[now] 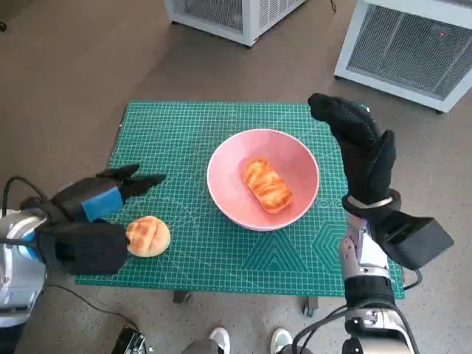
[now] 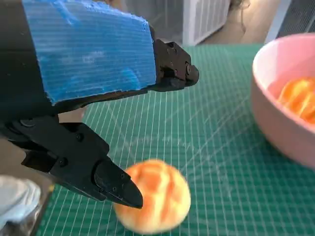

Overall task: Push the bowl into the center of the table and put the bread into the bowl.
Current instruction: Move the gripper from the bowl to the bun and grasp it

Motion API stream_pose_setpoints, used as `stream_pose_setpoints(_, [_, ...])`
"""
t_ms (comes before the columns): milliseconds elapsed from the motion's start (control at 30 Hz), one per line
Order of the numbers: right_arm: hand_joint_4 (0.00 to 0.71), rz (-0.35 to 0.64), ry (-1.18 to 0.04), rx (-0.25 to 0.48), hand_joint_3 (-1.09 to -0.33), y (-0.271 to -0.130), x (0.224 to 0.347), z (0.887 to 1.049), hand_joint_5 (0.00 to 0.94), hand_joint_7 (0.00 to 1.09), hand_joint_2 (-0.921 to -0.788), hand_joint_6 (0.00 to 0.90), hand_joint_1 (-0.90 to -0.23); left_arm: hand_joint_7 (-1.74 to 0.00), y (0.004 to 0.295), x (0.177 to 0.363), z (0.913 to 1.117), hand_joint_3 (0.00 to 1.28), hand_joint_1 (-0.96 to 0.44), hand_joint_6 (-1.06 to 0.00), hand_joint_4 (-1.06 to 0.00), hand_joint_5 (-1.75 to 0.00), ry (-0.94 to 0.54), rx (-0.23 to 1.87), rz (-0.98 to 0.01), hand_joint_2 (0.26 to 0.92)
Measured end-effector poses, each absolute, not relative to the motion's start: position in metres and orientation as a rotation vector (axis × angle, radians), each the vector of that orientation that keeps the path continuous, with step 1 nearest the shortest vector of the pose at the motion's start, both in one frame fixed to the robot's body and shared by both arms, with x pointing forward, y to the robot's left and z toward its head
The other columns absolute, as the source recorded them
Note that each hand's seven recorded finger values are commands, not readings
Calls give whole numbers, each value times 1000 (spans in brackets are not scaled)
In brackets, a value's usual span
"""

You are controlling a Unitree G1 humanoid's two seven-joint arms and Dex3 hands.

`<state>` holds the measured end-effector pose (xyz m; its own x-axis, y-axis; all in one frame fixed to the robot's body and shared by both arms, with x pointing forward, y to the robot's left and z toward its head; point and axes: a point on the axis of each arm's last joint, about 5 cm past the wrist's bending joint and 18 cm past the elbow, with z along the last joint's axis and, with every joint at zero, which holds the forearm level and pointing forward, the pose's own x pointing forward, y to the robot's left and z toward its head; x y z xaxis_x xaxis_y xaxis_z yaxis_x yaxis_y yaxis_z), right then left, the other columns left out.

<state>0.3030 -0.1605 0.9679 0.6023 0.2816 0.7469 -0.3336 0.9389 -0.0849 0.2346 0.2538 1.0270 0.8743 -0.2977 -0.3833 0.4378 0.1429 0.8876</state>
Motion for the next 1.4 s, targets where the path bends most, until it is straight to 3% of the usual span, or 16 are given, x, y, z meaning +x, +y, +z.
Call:
stream_pose_setpoints(533, [273,369,-843,75,-749,-161,304,968,4,547,-921,119,-753,-8,245,237,1001,5,-34,-222,-122,-11,201,1299,-605,713])
stream_pose_setpoints(700, [273,369,-843,75,-749,-161,304,968,4,549,-921,115,-753,-24,242,240,989,7,-17,-275,-174,-20,246,1289,-632,719])
stream_pose_setpoints(967, [273,370,-846,69,-750,-162,304,969,3,550,-921,106,-753,-44,239,247,971,21,-7,-496,-421,-31,311,1292,-655,759])
stream_pose_setpoints(1133, [273,370,-847,66,-750,-161,304,969,3,551,-921,101,-753,-135,236,255,969,34,3,-744,-769,-80,299,1344,-625,820])
stream_pose_setpoints(1233, [277,371,-849,60,-750,-161,304,970,5,552,-921,99,-753,-872,235,256,967,62,1,-620,-744,-778,296,1366,-616,888])
stream_pose_setpoints(1333, [281,370,-852,56,-750,-161,303,970,7,554,-921,99,-753,-1095,235,256,963,74,1,-591,-720,-1036,294,1388,-613,909])
stream_pose_setpoints(1400, [284,371,-852,54,-750,-162,303,970,8,555,-921,98,-753,-1153,235,256,963,77,1,-587,-711,-1092,284,1392,-610,915])
